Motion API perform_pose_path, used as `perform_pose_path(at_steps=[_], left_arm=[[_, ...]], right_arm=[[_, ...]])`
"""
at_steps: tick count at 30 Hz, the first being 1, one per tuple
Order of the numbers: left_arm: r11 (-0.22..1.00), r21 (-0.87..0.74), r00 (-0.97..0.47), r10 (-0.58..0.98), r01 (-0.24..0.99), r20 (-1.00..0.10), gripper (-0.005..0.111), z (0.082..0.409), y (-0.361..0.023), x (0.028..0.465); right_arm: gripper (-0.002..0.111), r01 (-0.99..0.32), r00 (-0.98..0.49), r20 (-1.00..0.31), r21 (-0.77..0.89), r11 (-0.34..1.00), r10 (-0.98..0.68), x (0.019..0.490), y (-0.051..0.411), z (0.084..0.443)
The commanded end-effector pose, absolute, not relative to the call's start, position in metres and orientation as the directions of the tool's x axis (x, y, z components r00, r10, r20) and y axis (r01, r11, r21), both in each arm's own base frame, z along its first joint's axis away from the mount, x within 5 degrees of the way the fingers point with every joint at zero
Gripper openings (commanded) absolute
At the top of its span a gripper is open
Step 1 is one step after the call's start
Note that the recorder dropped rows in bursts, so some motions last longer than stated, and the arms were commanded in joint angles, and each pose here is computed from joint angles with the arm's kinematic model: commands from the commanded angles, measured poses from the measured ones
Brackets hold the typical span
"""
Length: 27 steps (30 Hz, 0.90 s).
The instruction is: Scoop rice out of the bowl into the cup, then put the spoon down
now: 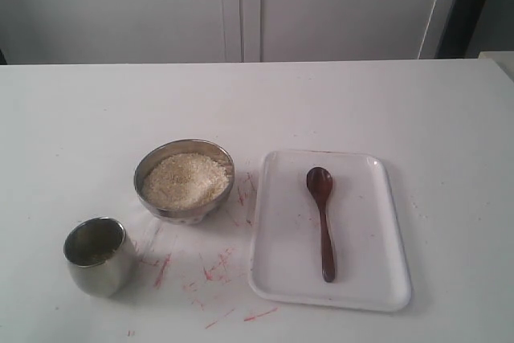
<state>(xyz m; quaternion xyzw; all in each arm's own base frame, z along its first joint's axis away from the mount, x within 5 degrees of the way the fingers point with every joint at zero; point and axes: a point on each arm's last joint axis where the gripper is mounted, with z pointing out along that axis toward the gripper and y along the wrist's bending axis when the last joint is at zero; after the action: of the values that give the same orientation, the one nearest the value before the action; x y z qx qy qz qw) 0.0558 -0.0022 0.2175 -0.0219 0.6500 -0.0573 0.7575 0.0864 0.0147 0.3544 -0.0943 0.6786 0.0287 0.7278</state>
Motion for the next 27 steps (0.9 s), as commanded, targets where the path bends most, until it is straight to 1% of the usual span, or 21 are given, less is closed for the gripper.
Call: perform_pose_path(at_steps=[1,7,10,14,16,18,20,23,27], left_arm=[[0.991,-0.115,0.161,-0.124,0.066,-0.979,0.014,0.221,-0.002,0.055],[0.991,-0.115,0.161,-0.124,0.066,-0.979,0.014,0.221,-0.002,0.055],[0.991,-0.115,0.161,-0.124,0.066,-0.979,0.014,0.221,-0.002,0.055],[0.991,-0.115,0.161,-0.124,0.066,-0.979,0.014,0.221,-0.002,0.055],[0.991,-0.115,0.161,-0.124,0.066,-0.979,0.014,0.221,-0.002,0.055],[0.991,-0.115,0.161,-0.124,0.066,-0.979,0.014,0.221,-0.002,0.055],[0.991,-0.115,0.161,-0.124,0.066,-0.979,0.014,0.221,-0.002,0.055],[0.991,-0.115,0.161,-0.124,0.066,-0.979,0.014,0.221,-0.002,0.055],[0.991,-0.115,0.161,-0.124,0.066,-0.979,0.014,0.221,-0.002,0.055]], right_arm=[[0.025,-0.19,0.172,-0.985,-0.02,0.982,0.013,0.078,0.015,0.353],[0.025,-0.163,0.273,-0.95,0.106,0.981,0.148,0.058,0.009,0.34],[0.025,-0.168,0.267,-0.95,0.121,0.978,0.163,0.06,0.009,0.333],[0.025,-0.219,0.26,-0.951,0.11,0.97,0.166,0.066,0.015,0.324],[0.025,-0.251,0.244,-0.945,0.154,0.956,0.216,0.068,0.017,0.315],[0.025,-0.233,0.216,-0.947,0.188,0.954,0.239,0.07,0.015,0.305],[0.025,-0.202,0.195,-0.954,0.19,0.961,0.229,0.071,0.013,0.295],[0.025,-0.168,0.198,-0.971,0.103,0.98,0.135,0.07,0.011,0.281],[0.025,-0.141,0.224,-0.963,0.123,0.982,0.153,0.065,0.008,0.269]])
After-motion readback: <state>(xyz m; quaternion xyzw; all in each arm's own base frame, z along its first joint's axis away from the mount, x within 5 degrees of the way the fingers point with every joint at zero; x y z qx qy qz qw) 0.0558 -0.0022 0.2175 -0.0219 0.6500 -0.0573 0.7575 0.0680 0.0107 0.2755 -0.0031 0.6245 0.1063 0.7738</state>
